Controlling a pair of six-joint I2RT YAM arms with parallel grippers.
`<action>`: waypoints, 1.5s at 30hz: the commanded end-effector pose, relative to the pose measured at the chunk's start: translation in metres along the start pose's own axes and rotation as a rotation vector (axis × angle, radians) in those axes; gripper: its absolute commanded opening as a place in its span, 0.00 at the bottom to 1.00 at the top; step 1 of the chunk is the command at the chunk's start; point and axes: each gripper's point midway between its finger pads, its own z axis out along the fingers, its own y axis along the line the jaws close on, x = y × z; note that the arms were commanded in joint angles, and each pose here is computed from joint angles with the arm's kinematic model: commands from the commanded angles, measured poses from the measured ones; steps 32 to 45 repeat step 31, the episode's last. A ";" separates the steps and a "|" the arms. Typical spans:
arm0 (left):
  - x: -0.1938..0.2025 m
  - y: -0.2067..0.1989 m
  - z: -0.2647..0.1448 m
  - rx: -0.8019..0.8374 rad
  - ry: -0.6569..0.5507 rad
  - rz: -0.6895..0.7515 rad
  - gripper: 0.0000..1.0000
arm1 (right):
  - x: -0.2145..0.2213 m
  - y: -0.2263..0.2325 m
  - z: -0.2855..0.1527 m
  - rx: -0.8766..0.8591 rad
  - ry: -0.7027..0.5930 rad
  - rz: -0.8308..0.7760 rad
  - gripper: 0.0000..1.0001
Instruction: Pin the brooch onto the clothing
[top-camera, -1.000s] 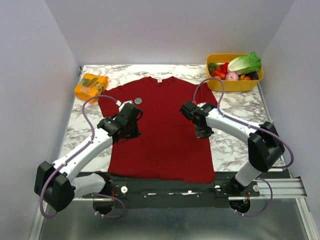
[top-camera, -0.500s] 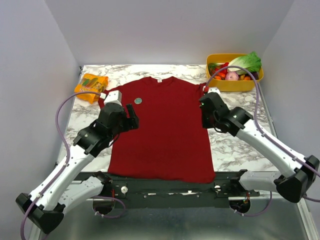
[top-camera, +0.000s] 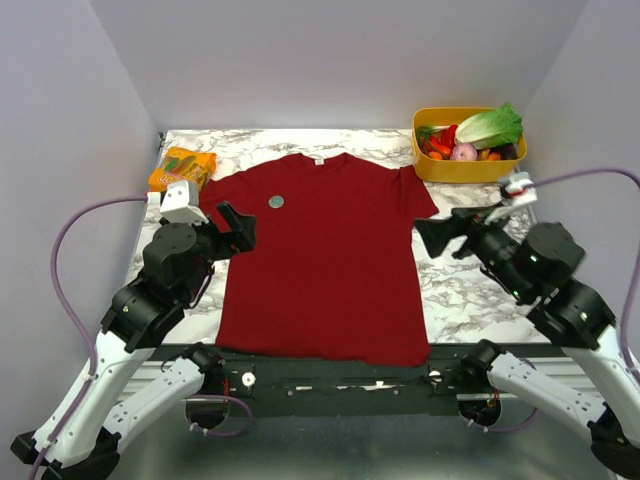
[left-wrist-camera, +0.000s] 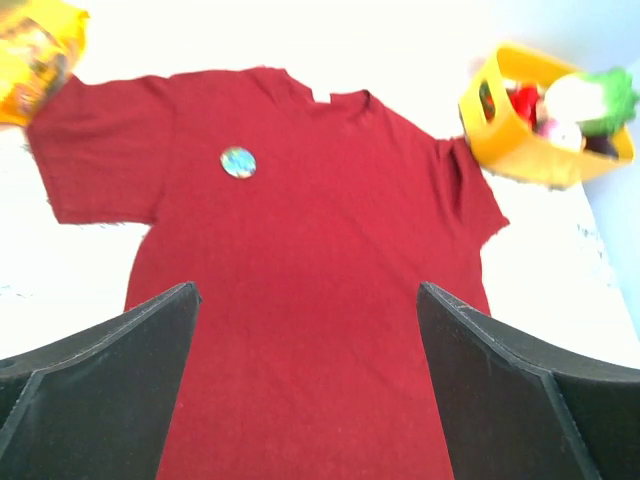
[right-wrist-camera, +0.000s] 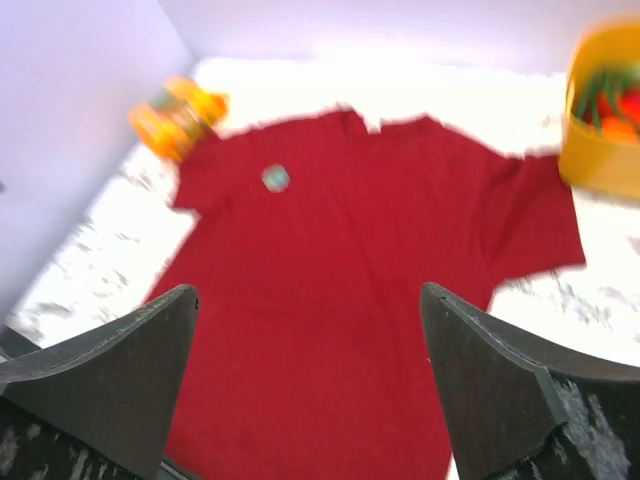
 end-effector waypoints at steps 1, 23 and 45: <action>-0.034 0.008 -0.014 -0.046 -0.125 -0.042 0.99 | -0.036 0.008 -0.026 -0.093 -0.222 -0.003 1.00; -0.049 0.019 -0.021 -0.073 -0.233 -0.061 0.99 | -0.061 -0.014 -0.044 0.012 -0.354 0.018 1.00; -0.052 0.022 -0.008 -0.117 -0.263 -0.038 0.99 | -0.060 -0.016 -0.028 0.041 -0.346 -0.020 1.00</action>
